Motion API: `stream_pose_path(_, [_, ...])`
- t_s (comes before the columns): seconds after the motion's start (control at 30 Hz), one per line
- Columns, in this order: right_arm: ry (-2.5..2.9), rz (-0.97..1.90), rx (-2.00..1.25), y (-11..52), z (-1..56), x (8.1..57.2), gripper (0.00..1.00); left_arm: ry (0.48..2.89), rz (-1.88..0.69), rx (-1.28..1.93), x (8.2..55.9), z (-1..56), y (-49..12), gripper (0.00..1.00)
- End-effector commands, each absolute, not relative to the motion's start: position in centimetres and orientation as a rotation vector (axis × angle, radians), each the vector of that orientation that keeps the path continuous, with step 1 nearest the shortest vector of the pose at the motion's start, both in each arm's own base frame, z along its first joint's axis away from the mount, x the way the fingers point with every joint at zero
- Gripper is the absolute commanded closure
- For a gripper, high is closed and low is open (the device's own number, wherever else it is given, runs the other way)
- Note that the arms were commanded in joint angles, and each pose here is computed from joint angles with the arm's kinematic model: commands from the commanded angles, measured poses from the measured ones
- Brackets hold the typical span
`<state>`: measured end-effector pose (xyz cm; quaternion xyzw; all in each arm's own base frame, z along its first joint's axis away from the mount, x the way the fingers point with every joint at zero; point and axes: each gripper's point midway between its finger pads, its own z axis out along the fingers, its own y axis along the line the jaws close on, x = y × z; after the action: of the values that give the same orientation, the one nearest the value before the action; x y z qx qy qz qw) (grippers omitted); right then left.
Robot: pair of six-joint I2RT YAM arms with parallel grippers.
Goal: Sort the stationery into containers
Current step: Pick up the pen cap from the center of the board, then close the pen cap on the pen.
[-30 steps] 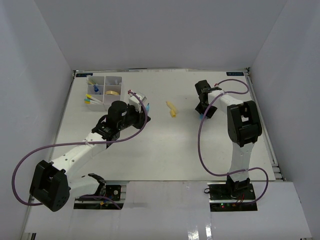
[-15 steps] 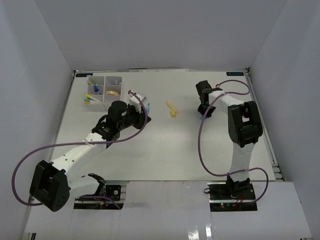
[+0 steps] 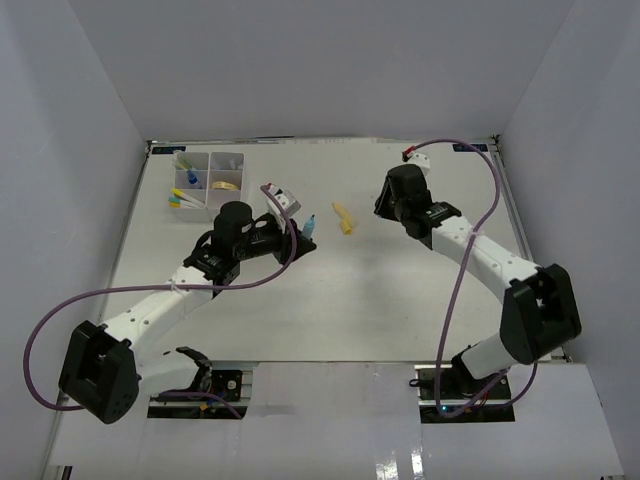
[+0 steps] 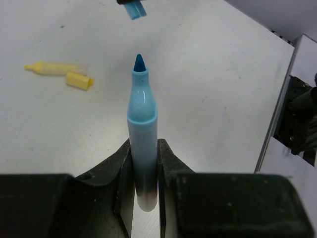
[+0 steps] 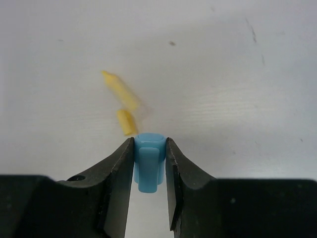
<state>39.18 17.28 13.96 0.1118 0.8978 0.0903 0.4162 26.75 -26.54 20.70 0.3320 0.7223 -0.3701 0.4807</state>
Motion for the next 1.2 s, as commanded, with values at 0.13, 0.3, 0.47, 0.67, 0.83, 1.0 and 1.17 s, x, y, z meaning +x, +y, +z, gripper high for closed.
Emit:
stream_pose_path(0.13, [1.721, 0.561, -0.130, 23.9, 28.5, 36.8, 0.92, 1.551, -1.098, 1.009, 24.8, 24.7, -29.5, 1.00])
stream_pose_path(0.3, [1.494, 0.696, -0.216, 25.4, 34.9, 34.0, 0.92, 1.476, -1.136, 1.059, 25.3, 26.5, -30.8, 1.00])
stream_pose_path(0.47, [1.394, 0.796, -0.240, 26.9, 37.2, 31.8, 0.92, 1.450, -1.176, 1.061, 24.1, 26.2, -30.6, 1.00])
stream_pose_path(0.67, [1.316, 0.904, -0.184, 28.2, 39.2, 29.8, 0.92, 1.484, -1.078, 0.950, 24.5, 25.7, -29.2, 1.00])
stream_pose_path(0.83, [1.309, 0.913, -0.173, 30.5, 39.5, 29.0, 0.92, 1.544, -0.992, 0.826, 26.5, 25.4, -28.4, 1.00])
stream_pose_path(1.0, [1.333, 0.877, -0.132, 31.4, 39.0, 29.2, 0.92, 1.582, -0.966, 0.747, 27.5, 25.3, -28.0, 1.00])
stream_pose_path(1.17, [1.367, 0.824, -0.133, 32.5, 38.3, 29.4, 0.92, 1.591, -0.947, 0.731, 27.8, 25.2, -27.8, 1.00])
